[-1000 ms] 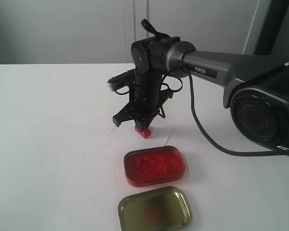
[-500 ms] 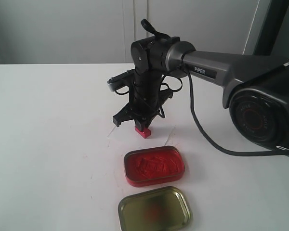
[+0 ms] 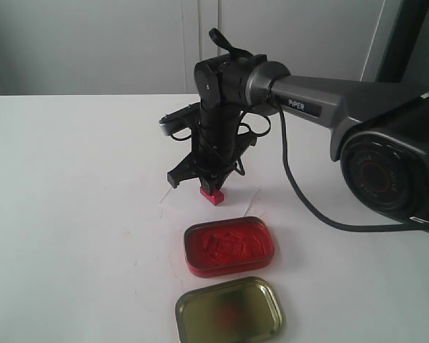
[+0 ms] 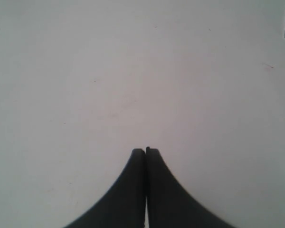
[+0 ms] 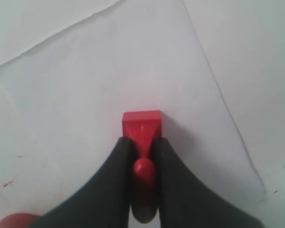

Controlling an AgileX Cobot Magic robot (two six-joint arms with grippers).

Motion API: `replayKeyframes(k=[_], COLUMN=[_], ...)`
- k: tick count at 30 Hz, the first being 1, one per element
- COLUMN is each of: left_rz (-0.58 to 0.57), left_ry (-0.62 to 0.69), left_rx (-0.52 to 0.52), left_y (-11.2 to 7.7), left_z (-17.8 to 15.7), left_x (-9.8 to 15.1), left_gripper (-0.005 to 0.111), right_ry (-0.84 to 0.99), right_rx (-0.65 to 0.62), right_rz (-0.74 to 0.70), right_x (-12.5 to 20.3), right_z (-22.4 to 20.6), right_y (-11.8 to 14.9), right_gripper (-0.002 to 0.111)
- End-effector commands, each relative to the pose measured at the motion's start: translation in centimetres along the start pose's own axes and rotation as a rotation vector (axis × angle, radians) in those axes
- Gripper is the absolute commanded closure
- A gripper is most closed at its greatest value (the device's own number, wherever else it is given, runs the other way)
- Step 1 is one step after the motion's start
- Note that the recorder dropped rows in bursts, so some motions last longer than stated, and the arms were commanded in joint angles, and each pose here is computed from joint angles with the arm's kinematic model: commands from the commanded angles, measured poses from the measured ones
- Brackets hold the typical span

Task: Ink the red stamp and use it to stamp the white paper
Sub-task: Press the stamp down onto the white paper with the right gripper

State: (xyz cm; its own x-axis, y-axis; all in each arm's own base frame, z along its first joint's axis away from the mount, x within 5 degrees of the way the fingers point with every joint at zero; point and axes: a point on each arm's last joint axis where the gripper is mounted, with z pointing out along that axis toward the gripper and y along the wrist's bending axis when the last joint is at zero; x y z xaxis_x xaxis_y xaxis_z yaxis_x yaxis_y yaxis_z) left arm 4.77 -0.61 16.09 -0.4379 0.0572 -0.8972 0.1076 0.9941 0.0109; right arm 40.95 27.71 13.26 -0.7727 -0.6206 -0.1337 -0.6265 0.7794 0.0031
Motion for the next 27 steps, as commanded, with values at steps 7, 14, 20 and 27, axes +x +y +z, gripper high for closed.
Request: replayKeyframes(k=[7,14,20,27], left_rz=[-0.002,-0.002,-0.002,-0.002], left_ry=[0.022,0.022,0.022,0.022], left_rx=[0.001,0.001,0.001,0.001], left_y=[0.0,0.0,0.0,0.0], left_z=[0.1,0.1,0.1,0.1], left_x=[0.4,0.4,0.4,0.4], left_gripper=[0.107,0.107,0.107,0.107], right_ry=[0.204,0.169,0.127,0.059], right_rx=[-0.046,-0.043,-0.039,-0.032], right_rz=[0.018,0.02,0.02,0.02], right_x=[2.3,2.0,1.6,0.9], right_z=[6.0,6.0,4.6,2.8], right_y=[0.7,0.6,0.6,0.6], right_gripper=[0.108,0.108,0.108,0.108])
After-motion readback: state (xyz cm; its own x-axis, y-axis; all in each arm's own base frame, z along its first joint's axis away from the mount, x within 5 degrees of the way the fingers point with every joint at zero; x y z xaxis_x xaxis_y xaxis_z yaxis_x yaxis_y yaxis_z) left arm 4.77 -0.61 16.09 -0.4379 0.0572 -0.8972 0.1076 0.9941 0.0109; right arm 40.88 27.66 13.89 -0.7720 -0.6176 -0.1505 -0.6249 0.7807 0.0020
